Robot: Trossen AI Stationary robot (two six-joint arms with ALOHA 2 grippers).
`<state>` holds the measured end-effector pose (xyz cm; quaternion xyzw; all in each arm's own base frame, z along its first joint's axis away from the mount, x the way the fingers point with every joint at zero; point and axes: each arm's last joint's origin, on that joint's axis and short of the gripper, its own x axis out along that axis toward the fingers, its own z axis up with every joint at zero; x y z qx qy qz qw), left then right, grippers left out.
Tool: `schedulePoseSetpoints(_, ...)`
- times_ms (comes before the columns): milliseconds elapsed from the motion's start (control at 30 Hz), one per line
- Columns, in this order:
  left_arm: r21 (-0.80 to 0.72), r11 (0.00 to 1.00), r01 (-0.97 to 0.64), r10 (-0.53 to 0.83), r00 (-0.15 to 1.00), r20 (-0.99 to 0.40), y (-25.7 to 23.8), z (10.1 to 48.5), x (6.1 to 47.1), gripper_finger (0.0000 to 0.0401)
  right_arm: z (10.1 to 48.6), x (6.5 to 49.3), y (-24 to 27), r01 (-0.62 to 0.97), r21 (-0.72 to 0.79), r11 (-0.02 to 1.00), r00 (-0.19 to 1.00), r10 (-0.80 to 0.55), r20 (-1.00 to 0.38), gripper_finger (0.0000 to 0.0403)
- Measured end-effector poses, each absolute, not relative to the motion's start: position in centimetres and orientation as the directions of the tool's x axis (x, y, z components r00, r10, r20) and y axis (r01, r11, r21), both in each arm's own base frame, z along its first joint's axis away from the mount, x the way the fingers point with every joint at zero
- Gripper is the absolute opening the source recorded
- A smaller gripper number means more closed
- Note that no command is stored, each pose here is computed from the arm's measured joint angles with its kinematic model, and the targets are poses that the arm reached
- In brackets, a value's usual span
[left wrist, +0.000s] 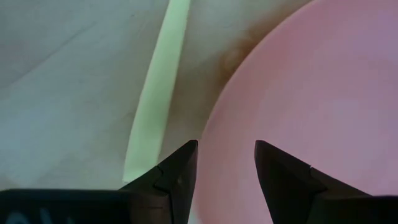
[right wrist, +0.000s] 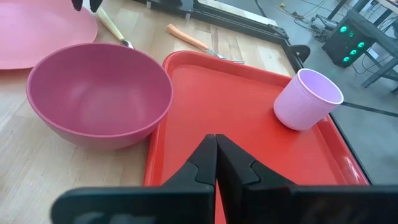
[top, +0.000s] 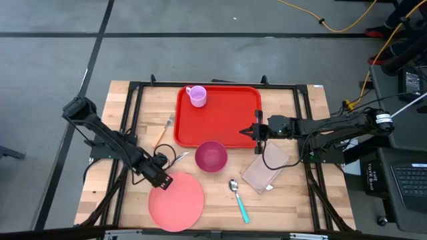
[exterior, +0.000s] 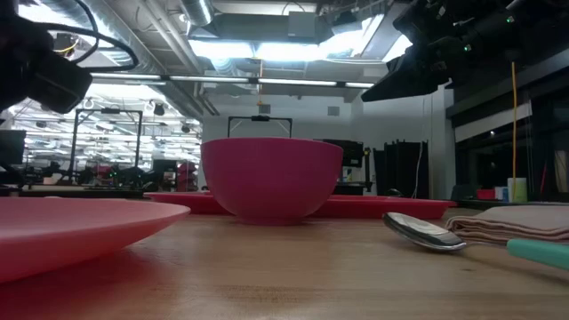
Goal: Set up tray
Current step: Put the pink plate on the red tray
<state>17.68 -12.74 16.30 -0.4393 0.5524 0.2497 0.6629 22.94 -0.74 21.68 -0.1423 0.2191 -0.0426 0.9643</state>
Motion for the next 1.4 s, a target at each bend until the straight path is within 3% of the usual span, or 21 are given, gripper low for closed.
schedulePoseSetpoints(967,-0.279,0.517,-0.809,-0.192,0.208,-0.959,-13.4,14.8,18.3,0.0155,21.6,22.9,-0.7,0.02,-0.289,0.957,0.898,-0.144,-0.417,0.0007)
schedulePoseSetpoints(1400,-0.317,0.51,-0.8,-0.268,0.203,-0.942,-13.3,13.3,17.8,0.0146,21.6,22.9,-0.7,0.019,-0.288,0.957,0.897,-0.144,-0.418,0.0007)
